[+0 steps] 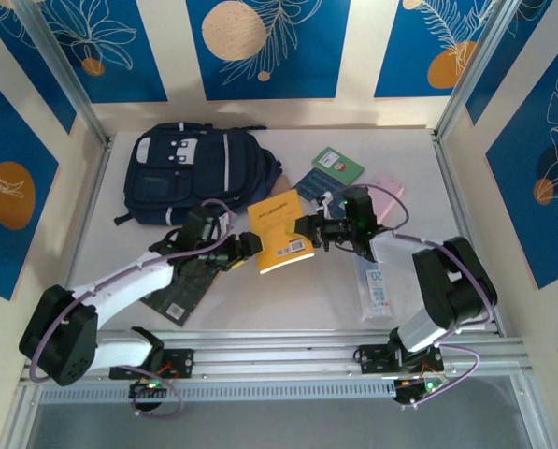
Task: Pack the student bag
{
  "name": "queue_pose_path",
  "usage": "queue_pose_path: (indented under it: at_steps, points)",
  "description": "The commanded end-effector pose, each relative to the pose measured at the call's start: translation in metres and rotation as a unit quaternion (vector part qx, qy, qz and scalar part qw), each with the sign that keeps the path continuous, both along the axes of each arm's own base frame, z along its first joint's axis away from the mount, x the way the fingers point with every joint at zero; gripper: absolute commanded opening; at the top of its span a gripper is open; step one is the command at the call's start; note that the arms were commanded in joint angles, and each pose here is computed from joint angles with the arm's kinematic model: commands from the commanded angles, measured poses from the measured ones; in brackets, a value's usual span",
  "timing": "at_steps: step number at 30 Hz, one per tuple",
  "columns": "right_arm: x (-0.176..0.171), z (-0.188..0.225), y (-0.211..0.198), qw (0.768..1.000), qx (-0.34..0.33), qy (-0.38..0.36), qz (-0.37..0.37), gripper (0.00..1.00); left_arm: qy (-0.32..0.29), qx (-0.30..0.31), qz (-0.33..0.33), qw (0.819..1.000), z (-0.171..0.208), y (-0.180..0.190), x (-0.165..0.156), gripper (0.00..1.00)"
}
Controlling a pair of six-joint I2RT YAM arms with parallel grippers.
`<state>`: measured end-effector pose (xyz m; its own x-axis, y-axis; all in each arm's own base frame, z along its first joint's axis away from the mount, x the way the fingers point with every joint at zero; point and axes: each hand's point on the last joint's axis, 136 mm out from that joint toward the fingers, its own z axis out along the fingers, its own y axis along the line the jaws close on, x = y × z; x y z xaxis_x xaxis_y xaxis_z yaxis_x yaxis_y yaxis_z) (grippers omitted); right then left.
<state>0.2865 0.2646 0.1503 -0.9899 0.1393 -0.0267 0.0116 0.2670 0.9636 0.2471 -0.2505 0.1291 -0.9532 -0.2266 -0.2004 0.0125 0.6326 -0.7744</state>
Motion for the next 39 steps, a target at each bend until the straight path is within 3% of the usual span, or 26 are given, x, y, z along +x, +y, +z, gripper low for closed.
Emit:
queue_pose_path:
  at_steps: [1,8,16,22,27,30,39]
  points:
    - [-0.009,0.025,-0.003,0.999,0.015,-0.047,0.017,0.0,-0.002,-0.005,0.016,1.0,0.008,0.007,0.007,0.79]
    - [-0.015,0.054,-0.002,0.996,0.055,-0.068,0.021,0.0,-0.004,-0.079,0.037,0.996,0.029,-0.004,0.022,0.84]
    - [-0.025,0.074,0.007,0.992,0.101,-0.067,0.03,0.0,-0.03,-0.148,0.054,0.987,0.06,-0.014,0.039,0.8]
    - [-0.03,0.09,0.011,0.99,0.104,-0.084,0.032,0.0,-0.055,-0.164,0.073,0.982,0.078,-0.009,0.048,0.71]
    - [-0.032,0.089,0.01,0.992,0.092,-0.085,0.03,0.0,-0.079,-0.169,0.087,0.979,0.092,-0.001,0.049,0.54]
    - [-0.032,0.086,0.009,0.992,0.091,-0.082,0.027,0.0,-0.091,-0.167,0.099,0.977,0.099,0.007,0.05,0.52]
    - [-0.035,0.108,0.011,0.988,0.117,-0.093,0.023,0.0,-0.068,-0.129,0.111,0.983,0.079,0.015,0.051,0.82]
